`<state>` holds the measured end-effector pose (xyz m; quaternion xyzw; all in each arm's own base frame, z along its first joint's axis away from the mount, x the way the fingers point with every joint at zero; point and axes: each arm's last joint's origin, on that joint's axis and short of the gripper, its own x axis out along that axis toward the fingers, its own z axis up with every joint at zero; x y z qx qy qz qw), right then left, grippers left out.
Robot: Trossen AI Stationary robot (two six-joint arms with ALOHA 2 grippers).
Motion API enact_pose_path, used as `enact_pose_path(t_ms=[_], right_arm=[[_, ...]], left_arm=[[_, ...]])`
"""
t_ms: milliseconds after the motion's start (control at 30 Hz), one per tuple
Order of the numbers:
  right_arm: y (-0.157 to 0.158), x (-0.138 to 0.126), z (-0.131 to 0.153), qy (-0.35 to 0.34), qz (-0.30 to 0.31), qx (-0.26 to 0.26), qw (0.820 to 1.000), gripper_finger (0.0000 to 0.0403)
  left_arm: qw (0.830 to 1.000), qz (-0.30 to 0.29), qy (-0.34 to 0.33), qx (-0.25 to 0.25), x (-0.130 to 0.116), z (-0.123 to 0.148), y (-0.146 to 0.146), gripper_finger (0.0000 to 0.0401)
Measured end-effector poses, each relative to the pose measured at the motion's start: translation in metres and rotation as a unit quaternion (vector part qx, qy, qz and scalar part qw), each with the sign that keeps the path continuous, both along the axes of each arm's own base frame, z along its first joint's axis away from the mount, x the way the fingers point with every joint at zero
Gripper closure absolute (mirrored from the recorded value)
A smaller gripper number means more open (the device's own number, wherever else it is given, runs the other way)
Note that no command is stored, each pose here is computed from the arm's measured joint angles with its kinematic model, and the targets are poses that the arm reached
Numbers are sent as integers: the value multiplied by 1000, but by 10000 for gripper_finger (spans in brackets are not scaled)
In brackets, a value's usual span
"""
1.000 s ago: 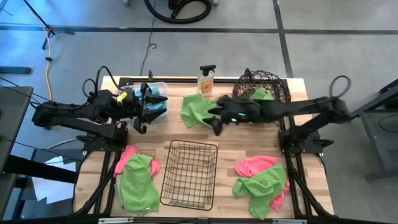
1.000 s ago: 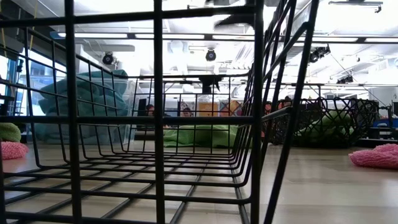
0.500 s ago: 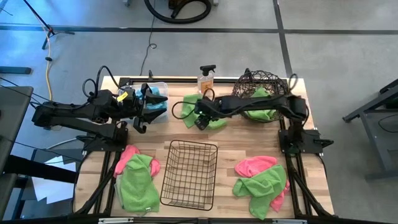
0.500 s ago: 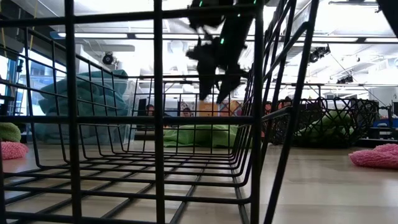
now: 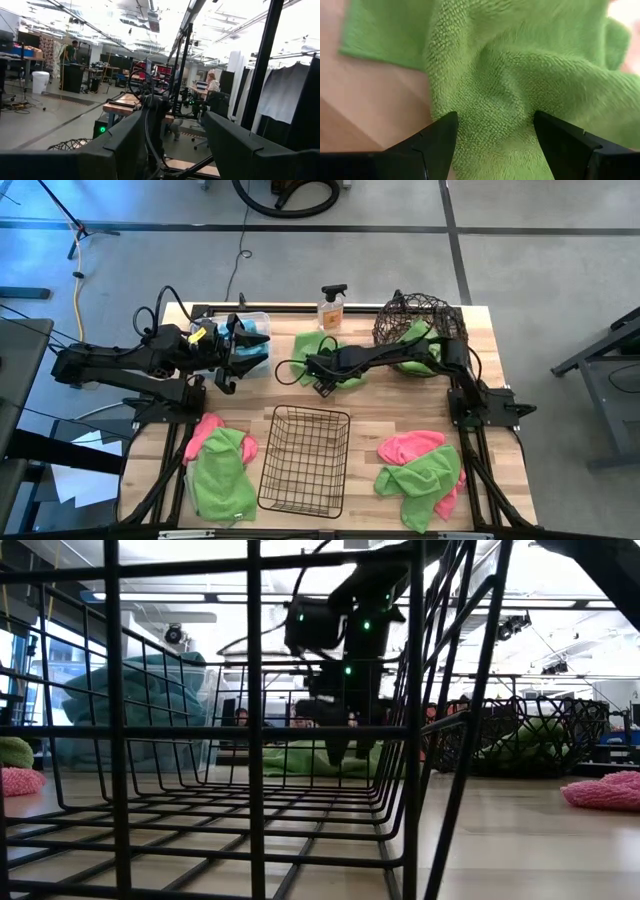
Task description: Sort microfiber towel by color & place in baskets
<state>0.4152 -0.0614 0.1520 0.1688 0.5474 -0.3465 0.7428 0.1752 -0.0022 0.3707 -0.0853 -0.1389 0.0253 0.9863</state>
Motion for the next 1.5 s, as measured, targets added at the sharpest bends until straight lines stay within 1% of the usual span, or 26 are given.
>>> enact_pose_path(t_ms=[67,167,233,267,300,367,400,467,500,533,600,700,800,900,1000,1133,1267,1333,1500], right_arm=[[0,1,-9,11,3,7,1000,142],[2,3,-13,15,13,22,1000,144],[4,3,-15,21,22,23,999,156],[5,3,-15,24,27,19,999,169],[7,3,-15,25,31,17,999,186],[8,3,-15,27,44,19,998,240],[10,2,-14,33,54,21,998,276],[12,0,-11,41,74,22,996,358],[13,-1,-8,43,86,23,995,379],[14,-3,-3,42,93,21,995,384],[15,-3,12,22,99,15,995,379],[18,-7,38,-10,116,1,993,396],[24,-13,69,-48,140,-24,989,396],[30,-22,103,-96,158,-43,982,400],[38,-33,134,-140,160,-75,974,400],[50,-50,172,-201,165,-112,959,401],[65,-70,201,-244,193,-138,940,402],[72,-82,210,-259,206,-152,932,402],[84,-121,221,-300,194,-173,918,402]], left_arm=[[1000,0,0,0,0,0,0,200],[1000,0,1,-1,0,0,0,200],[1000,0,2,0,0,0,0,200],[1000,0,2,0,0,0,0,200],[1000,0,2,-1,0,0,0,200],[1000,2,2,-1,0,0,0,200],[1000,5,2,-2,0,0,0,200],[1000,7,1,-2,0,0,0,200],[1000,9,1,-3,0,0,1,200],[1000,13,1,-4,0,0,1,200],[1000,20,1,-7,0,0,1,200],[999,34,1,-15,0,0,2,200],[999,49,1,-19,0,0,3,200],[998,54,1,-20,0,0,3,200],[998,54,0,-20,0,0,3,200],[998,51,-1,-29,0,0,3,200],[998,51,0,-29,0,0,3,200],[998,51,0,-28,0,0,3,200],[998,52,0,-28,0,0,3,200]])
